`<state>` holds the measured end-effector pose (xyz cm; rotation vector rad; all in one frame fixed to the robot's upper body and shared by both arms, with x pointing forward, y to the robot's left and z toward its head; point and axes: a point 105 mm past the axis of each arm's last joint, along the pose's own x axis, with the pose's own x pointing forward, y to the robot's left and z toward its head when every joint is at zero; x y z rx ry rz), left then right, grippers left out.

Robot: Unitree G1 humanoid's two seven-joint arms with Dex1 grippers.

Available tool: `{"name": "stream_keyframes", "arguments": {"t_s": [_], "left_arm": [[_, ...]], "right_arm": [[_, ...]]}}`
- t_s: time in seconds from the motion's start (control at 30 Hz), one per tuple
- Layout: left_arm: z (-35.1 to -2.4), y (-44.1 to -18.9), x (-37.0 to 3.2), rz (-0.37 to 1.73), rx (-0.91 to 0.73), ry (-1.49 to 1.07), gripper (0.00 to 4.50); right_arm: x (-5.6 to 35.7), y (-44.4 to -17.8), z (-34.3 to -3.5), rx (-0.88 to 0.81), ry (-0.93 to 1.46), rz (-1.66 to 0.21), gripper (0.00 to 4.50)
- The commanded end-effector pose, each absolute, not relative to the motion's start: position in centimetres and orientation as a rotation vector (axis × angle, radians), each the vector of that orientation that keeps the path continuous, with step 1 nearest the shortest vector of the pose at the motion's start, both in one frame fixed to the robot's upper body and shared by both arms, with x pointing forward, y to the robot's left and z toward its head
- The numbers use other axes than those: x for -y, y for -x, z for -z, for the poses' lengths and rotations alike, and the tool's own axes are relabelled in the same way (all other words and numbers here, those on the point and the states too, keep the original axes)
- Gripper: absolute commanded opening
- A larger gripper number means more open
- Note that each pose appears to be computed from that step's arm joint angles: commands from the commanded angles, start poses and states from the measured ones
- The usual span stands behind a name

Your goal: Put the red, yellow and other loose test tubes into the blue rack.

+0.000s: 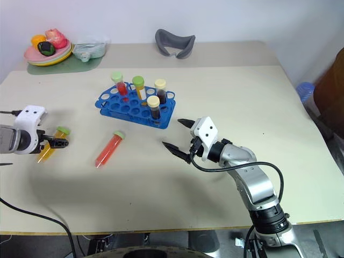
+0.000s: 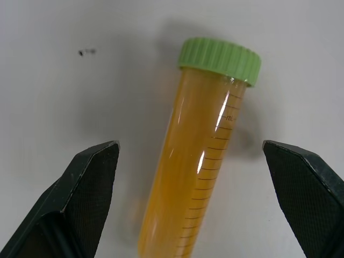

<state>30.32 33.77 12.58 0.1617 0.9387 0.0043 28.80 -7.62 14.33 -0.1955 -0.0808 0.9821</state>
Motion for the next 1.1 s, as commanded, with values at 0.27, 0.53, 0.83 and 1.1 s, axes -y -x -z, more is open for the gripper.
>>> {"name": "stream_keyframes", "arguments": {"t_s": [0.27, 0.53, 0.83, 1.1], "left_arm": [[-13.0, -30.7, -34.6, -0.002, -0.943, -0.178, 2.62], [-12.9, -30.8, -34.6, -0.003, -0.940, -0.168, 1.40], [-16.5, -31.9, -34.1, -0.035, -0.795, -0.141, 0.87], [-27.9, -34.6, -26.4, 0.187, -0.080, -0.298, 0.87]], "right_arm": [[6.8, -28.2, -15.5, 0.139, 0.196, -0.999, 4.50], [6.8, -28.1, -15.5, 0.137, 0.196, -1.002, 4.50], [6.8, -28.1, -15.6, 0.135, 0.203, -1.011, 4.50], [7.5, -28.4, -15.9, 0.133, 0.219, -1.002, 4.50]]}}
